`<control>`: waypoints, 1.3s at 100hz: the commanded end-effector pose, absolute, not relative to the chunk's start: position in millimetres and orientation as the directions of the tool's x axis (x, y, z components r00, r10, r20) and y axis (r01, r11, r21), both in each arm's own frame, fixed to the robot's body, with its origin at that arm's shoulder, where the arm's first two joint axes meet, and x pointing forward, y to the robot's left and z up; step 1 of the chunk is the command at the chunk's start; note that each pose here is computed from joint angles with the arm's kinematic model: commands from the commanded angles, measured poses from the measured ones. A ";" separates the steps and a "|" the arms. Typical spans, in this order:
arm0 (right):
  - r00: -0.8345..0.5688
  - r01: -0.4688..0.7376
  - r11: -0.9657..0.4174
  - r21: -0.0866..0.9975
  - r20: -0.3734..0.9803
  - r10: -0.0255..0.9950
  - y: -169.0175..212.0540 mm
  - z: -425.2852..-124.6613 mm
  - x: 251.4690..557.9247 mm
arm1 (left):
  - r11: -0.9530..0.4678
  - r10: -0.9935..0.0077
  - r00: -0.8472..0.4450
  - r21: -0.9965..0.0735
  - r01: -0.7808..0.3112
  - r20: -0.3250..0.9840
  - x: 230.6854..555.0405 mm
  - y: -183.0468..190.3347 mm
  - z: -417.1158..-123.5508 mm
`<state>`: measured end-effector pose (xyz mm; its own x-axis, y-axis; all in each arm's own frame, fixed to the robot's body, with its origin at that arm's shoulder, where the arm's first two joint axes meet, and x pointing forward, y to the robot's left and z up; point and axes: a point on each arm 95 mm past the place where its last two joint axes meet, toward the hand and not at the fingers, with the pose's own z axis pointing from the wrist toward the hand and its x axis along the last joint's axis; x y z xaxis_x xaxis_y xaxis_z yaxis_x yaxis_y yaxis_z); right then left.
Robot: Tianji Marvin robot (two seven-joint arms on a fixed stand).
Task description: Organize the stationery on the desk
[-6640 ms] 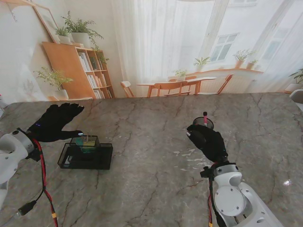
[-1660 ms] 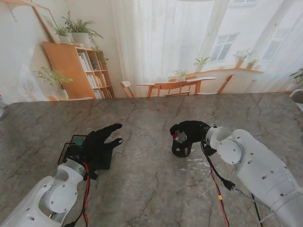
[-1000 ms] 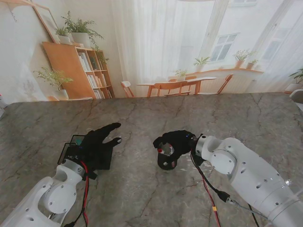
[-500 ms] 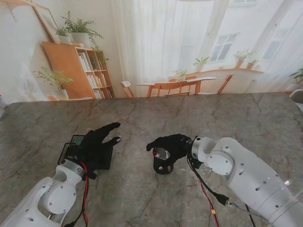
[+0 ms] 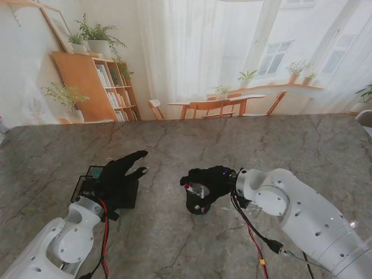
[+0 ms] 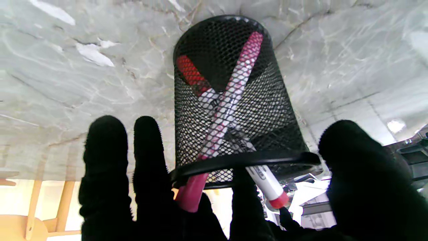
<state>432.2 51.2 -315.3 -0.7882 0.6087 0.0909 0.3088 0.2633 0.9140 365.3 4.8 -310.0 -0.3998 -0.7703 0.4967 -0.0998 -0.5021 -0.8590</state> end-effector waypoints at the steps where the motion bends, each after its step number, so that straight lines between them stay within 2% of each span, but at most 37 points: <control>1: -0.785 0.331 0.283 0.900 0.096 0.612 47.4 -321.9 428.3 | -0.510 -0.766 -0.395 -0.853 -0.106 0.507 363.5 3.5 -313.1; 48: -0.797 0.300 0.238 0.924 0.105 0.595 50.2 -305.0 428.0 | -0.514 -0.765 -0.393 -0.851 -0.106 0.511 363.8 3.8 -313.3; 102: -0.816 0.265 0.264 0.927 0.070 0.574 50.4 -271.4 418.0 | -0.519 -0.763 -0.392 -0.849 -0.100 0.513 363.2 4.4 -313.0; 130: -0.802 0.169 0.211 0.963 0.010 0.598 43.0 -240.6 414.9 | -0.513 -0.765 -0.398 -0.853 -0.101 0.507 363.1 4.2 -313.2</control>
<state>417.7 41.4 -251.6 -0.8025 0.5963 0.0184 0.1903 0.2266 0.9552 365.0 5.9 -310.4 -0.3958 -0.7684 0.5029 -0.0949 -0.5104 -0.8547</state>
